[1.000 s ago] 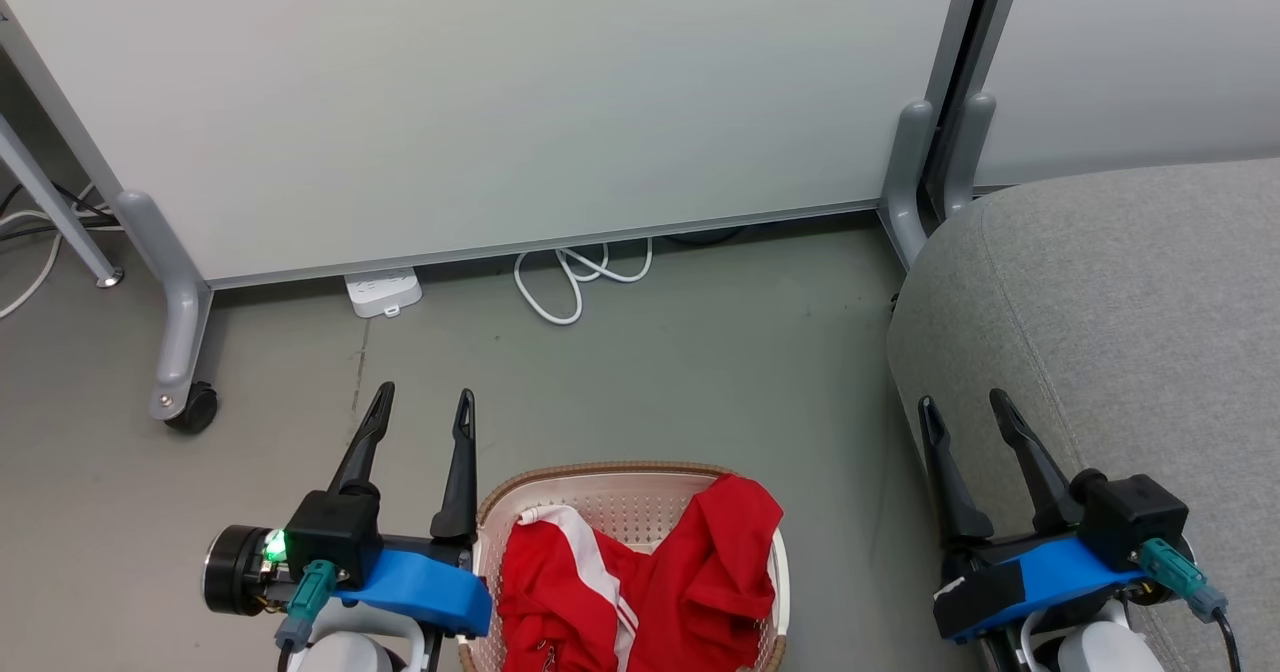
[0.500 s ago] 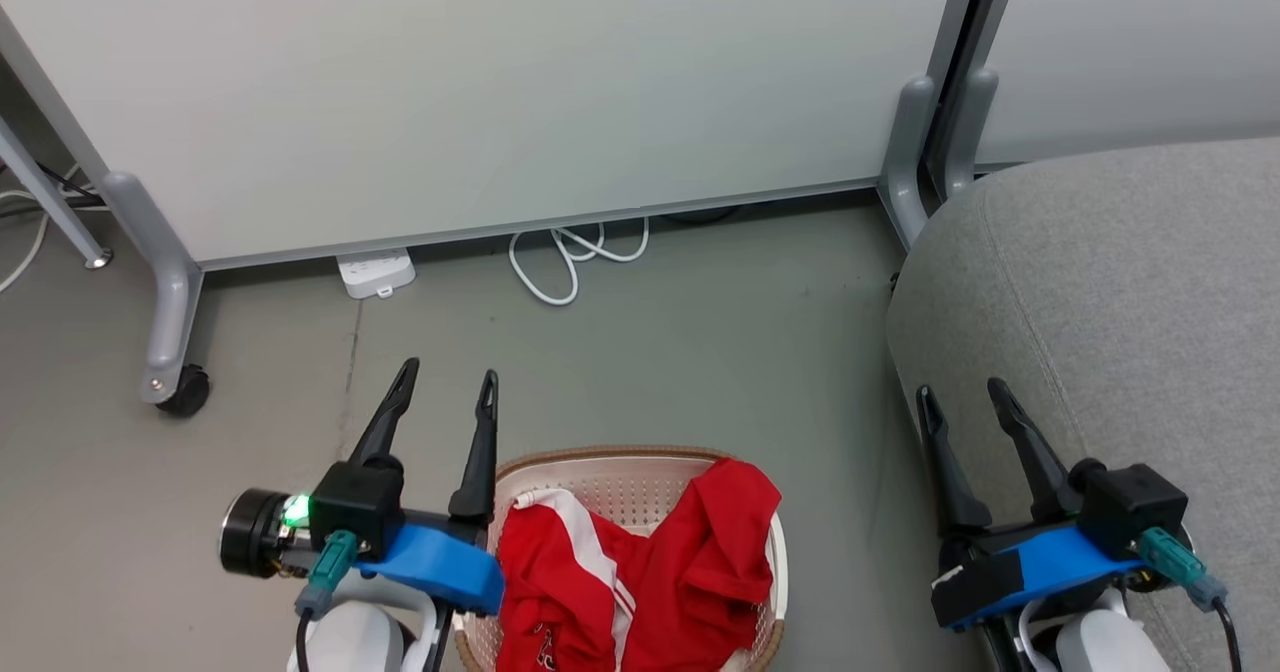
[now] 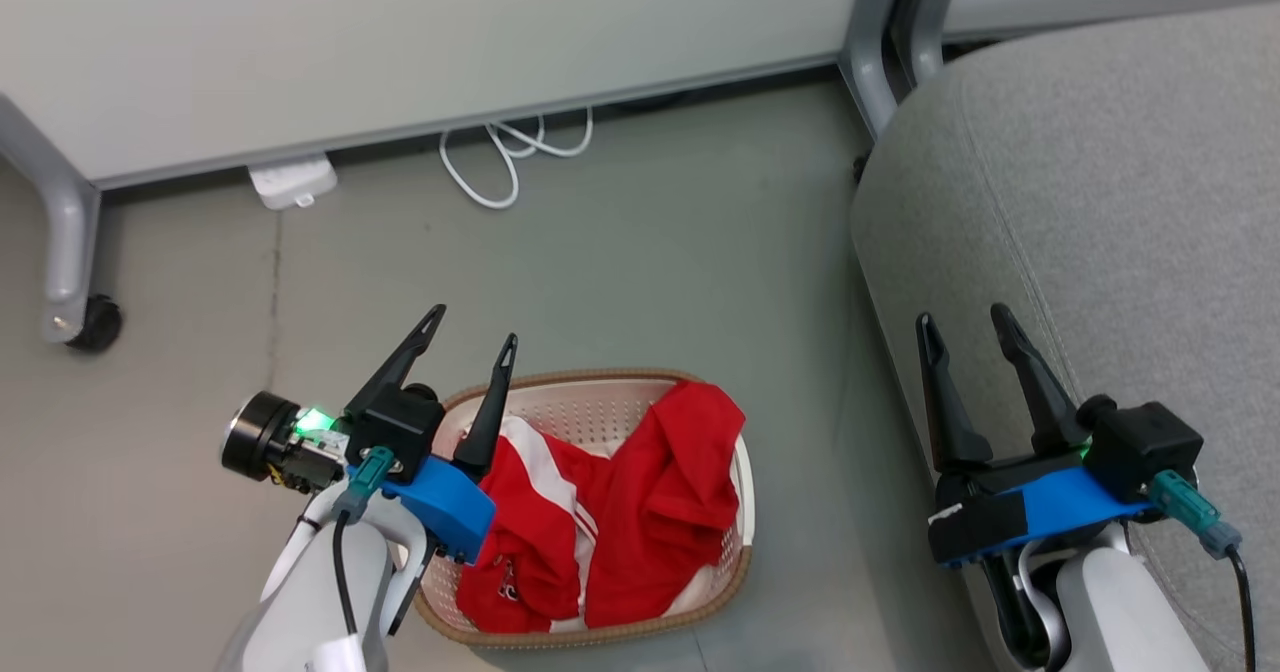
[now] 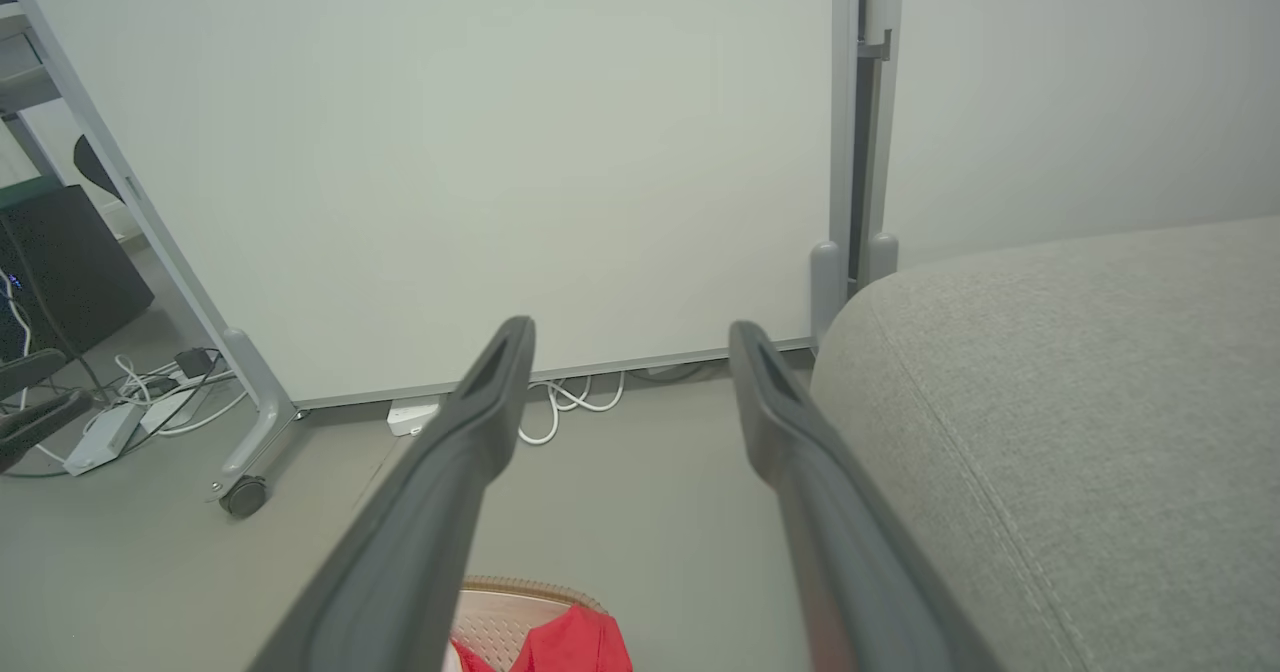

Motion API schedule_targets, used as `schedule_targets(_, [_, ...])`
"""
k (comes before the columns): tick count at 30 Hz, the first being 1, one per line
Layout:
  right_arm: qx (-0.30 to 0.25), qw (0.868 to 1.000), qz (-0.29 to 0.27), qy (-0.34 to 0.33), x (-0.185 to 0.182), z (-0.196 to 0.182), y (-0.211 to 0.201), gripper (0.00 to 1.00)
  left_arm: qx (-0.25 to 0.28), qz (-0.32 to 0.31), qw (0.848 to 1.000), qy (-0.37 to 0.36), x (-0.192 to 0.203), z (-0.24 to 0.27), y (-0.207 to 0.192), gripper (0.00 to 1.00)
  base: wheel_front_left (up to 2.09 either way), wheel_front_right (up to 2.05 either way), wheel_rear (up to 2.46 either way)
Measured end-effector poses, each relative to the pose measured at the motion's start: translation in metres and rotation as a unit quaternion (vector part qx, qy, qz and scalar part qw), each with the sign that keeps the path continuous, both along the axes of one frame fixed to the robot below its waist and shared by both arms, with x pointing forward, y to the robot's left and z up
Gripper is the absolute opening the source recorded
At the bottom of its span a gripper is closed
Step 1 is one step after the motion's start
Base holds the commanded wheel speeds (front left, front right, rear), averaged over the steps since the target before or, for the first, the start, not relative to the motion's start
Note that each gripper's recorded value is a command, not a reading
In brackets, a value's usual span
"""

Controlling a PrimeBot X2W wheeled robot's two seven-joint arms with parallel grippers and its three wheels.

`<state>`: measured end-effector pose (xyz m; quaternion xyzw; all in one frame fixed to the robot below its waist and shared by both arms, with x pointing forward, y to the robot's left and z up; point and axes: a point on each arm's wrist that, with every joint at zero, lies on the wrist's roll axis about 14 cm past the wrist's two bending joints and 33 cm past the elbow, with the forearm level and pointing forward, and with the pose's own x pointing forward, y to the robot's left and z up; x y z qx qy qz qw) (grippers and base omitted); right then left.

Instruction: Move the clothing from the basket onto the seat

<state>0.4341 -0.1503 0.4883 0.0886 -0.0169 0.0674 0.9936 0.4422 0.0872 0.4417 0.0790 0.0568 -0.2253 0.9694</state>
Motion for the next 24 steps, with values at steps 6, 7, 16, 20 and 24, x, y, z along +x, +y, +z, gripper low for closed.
schedule_targets(6, [-0.005, 1.000, -0.015, 0.012, 0.013, -0.013, -0.012, 1.00, 0.049, -0.068, 0.995, 0.057, 0.006, -0.049, -0.018, 1.00, 0.00, 0.00, 0.00])
schedule_targets(7, [-0.006, 1.000, -0.017, 0.014, 0.015, -0.015, -0.014, 1.00, 0.057, -0.079, 0.993, 0.067, 0.007, -0.057, -0.020, 1.00, 0.00, 0.00, 0.00])
schedule_targets(16, [-0.013, 0.999, -0.032, 0.034, 0.038, -0.040, -0.028, 1.00, 0.149, -0.196, 0.956, 0.161, -0.007, -0.147, -0.035, 1.00, 0.00, 0.00, 0.00])
schedule_targets(20, [-0.017, 0.998, -0.032, 0.045, 0.046, -0.053, -0.030, 1.00, 0.187, -0.238, 0.934, 0.192, -0.014, -0.179, -0.032, 1.00, 0.00, 0.00, 0.00])
schedule_targets(24, [-0.022, 0.998, -0.033, 0.052, 0.055, -0.064, -0.032, 1.00, 0.222, -0.279, 0.909, 0.218, -0.024, -0.210, -0.031, 1.00, 0.00, 0.00, 0.00])
